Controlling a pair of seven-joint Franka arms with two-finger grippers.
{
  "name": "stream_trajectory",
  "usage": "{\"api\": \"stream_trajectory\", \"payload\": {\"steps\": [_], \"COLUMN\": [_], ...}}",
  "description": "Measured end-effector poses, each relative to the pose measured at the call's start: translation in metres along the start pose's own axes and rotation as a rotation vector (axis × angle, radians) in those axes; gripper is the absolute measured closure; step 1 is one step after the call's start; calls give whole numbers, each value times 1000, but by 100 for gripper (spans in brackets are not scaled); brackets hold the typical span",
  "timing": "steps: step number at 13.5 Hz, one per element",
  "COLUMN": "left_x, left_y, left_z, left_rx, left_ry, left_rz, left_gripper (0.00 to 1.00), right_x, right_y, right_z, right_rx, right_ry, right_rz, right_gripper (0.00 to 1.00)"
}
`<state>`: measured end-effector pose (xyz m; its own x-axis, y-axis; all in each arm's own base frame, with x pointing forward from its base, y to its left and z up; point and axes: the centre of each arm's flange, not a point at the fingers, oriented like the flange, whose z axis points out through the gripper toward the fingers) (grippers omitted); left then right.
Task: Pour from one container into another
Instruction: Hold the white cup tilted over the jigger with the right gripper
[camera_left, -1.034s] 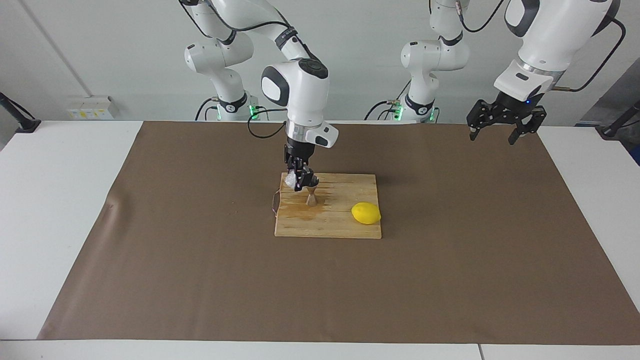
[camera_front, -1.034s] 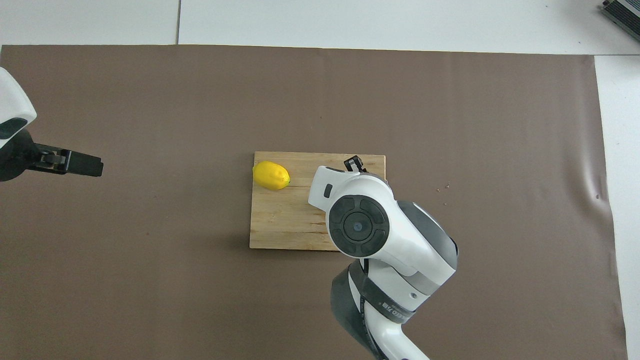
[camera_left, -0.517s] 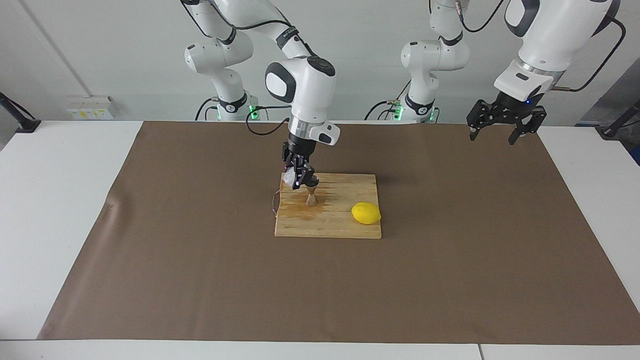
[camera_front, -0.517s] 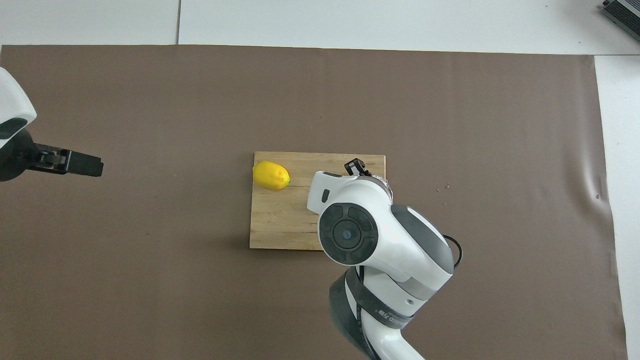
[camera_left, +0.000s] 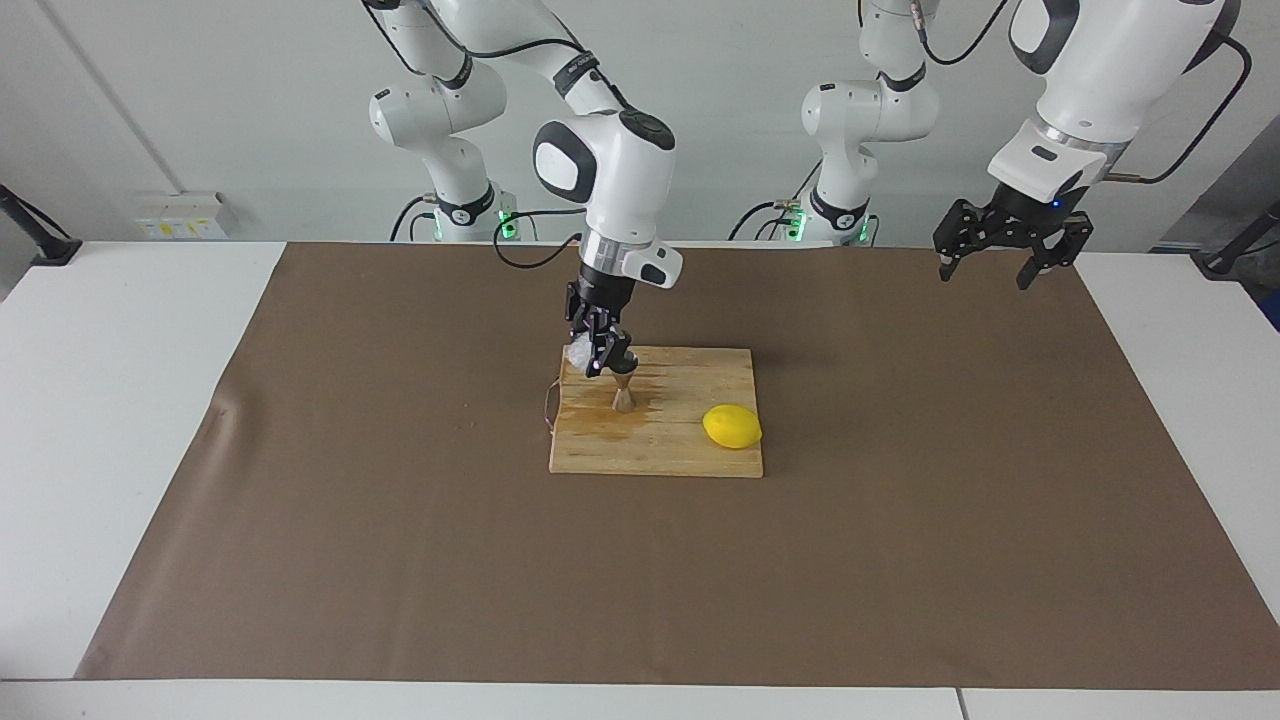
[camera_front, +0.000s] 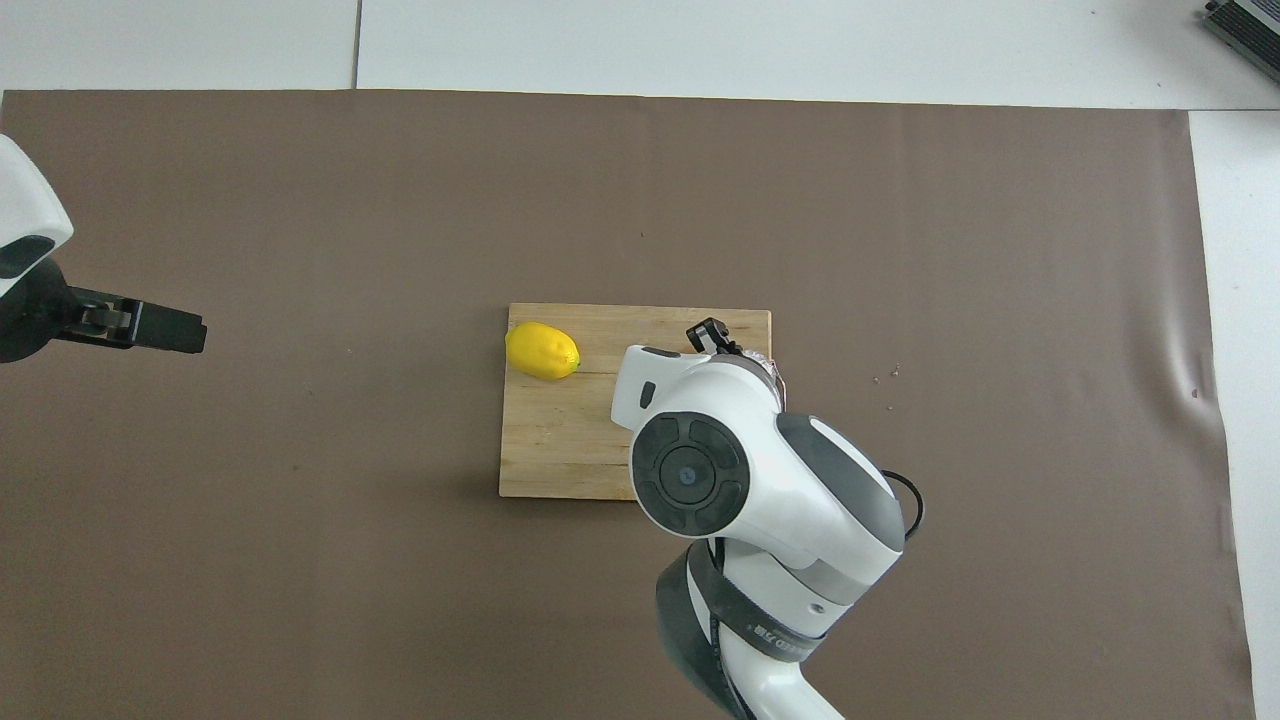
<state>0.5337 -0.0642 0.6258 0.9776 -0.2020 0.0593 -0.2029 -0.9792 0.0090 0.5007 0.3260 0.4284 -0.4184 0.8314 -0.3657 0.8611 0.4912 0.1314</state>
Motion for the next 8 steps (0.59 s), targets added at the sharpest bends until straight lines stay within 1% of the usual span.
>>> {"api": "stream_trajectory", "payload": {"steps": [4, 8], "left_x": [0, 0], "left_y": [0, 0], "left_z": [0, 0], "left_rx": [0, 0], "left_ry": [0, 0], "left_rz": [0, 0], "left_gripper": [0, 0], "right_x": [0, 3], "right_y": [-1, -1], "right_z": [-1, -2], "right_rx": [2, -1], "right_ry": [-21, -22], "right_rz": [-3, -6], "right_gripper": [48, 48]}}
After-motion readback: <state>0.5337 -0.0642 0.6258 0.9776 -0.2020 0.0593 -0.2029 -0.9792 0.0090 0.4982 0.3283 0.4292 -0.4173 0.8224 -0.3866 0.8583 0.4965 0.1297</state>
